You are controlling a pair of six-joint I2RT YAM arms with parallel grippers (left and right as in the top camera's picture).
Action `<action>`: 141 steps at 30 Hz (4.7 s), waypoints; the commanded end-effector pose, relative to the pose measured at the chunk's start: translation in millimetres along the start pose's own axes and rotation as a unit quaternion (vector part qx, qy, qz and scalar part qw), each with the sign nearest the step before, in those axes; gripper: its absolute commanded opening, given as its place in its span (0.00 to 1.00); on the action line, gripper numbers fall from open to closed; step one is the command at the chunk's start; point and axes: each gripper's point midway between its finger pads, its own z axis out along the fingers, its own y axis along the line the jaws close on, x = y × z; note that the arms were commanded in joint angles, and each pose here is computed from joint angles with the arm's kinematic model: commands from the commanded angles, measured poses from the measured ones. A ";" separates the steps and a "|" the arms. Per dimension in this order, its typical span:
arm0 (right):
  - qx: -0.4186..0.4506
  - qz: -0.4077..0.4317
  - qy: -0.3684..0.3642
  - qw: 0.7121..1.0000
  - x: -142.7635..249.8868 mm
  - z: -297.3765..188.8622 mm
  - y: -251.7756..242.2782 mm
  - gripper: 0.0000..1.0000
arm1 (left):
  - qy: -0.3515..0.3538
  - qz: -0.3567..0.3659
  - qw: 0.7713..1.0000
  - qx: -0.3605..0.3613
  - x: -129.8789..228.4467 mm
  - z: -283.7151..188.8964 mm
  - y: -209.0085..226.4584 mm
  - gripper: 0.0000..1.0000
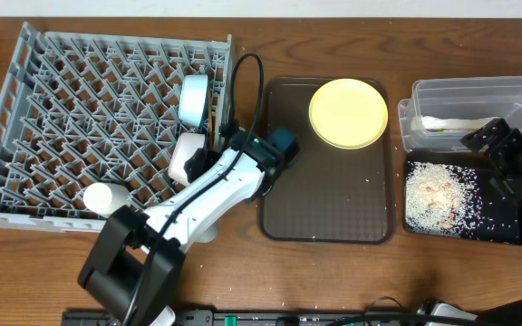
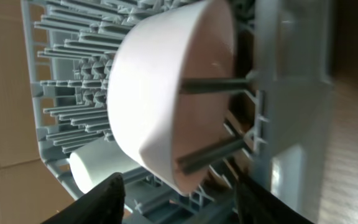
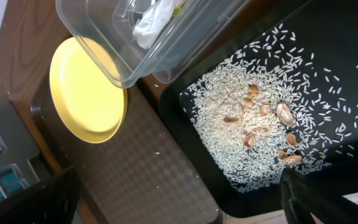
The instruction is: Sort waste into correct bins and load items into the dishwasher
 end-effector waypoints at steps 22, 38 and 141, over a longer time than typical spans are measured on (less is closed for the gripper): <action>-0.007 -0.002 -0.018 1.000 -5.9 -7.4 4.2 0.99 | -0.149 -0.149 0.846 0.489 -119.4 -149.7 -60.0 0.69; 0.072 0.030 0.013 0.997 89.1 66.2 69.0 0.63 | -0.117 -0.157 0.862 0.468 -111.4 -123.8 -45.0 0.69; -0.145 -0.103 -0.141 0.974 -10.5 -35.6 52.4 0.99 | -0.224 -0.120 0.964 0.079 -89.4 -65.0 167.3 0.08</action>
